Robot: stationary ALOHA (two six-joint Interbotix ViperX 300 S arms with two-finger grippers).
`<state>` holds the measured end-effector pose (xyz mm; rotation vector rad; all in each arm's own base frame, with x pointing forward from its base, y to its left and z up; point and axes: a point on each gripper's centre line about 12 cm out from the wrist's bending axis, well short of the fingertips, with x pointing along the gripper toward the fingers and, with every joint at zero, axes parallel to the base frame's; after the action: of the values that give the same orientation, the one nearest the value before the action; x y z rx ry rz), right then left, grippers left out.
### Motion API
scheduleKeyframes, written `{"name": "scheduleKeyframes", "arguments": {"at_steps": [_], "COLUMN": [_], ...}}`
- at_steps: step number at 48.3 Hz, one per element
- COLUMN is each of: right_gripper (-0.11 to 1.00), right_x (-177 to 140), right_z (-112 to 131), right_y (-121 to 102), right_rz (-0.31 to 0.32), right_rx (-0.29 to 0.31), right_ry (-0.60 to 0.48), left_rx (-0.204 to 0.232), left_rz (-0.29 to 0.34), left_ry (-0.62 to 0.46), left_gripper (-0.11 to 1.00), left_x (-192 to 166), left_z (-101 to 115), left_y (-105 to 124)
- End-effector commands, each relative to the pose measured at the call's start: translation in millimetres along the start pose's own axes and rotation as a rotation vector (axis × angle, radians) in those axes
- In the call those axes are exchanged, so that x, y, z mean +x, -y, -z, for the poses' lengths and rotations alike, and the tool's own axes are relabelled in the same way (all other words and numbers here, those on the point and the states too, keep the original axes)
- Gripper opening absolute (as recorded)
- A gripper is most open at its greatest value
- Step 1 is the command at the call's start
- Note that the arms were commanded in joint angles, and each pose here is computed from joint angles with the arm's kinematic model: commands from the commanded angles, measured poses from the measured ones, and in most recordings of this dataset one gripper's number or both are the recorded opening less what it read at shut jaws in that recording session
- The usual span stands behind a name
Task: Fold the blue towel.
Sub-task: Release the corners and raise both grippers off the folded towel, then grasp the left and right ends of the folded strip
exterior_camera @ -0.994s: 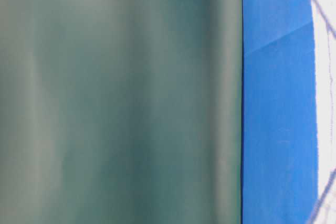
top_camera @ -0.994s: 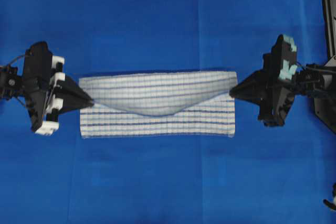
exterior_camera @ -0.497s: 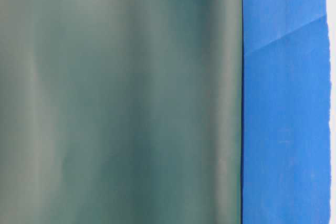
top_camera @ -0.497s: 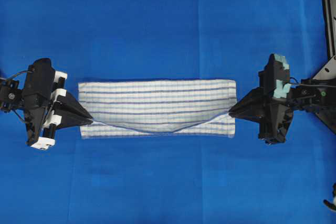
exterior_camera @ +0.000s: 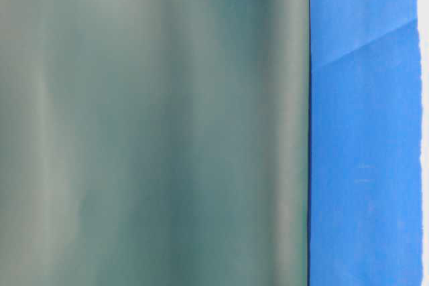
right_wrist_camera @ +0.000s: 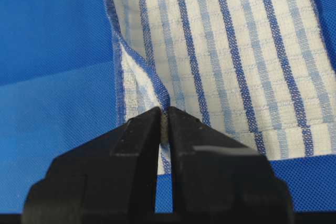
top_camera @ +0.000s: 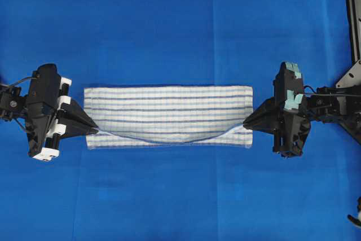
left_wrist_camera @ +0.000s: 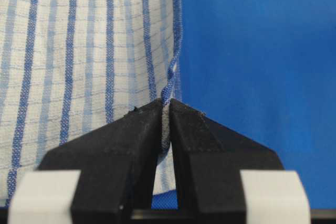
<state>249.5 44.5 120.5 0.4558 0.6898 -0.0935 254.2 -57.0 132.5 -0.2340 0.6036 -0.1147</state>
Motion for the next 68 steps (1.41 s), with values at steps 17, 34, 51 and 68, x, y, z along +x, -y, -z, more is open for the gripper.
{"name": "scheduleKeyframes", "arguments": {"at_steps": [17, 34, 51, 68], "right_gripper": [0.89, 0.85, 0.84, 0.64], "right_x": [-2, -18, -1, 25], "right_z": [-11, -37, -26, -10], "right_y": [-6, 37, 66, 78], "right_rz": [-0.02, 0.1, 0.21, 0.267], "right_rx": [-0.03, -0.038, -0.038, -0.04], "right_ry": [0.038, 0.145, 0.084, 0.017], "left_rx": [0.006, 0.002, 0.03, -0.016], "left_rz": [-0.001, -0.16, -0.251, -0.292], "left_ry": [0.055, 0.053, -0.112, -0.195], "left_gripper": [0.55, 0.53, 0.53, 0.51], "left_x": [-4, -5, 21, 33], "left_z": [-17, -36, -4, 20], "left_y": [0, -47, -80, -97]}}
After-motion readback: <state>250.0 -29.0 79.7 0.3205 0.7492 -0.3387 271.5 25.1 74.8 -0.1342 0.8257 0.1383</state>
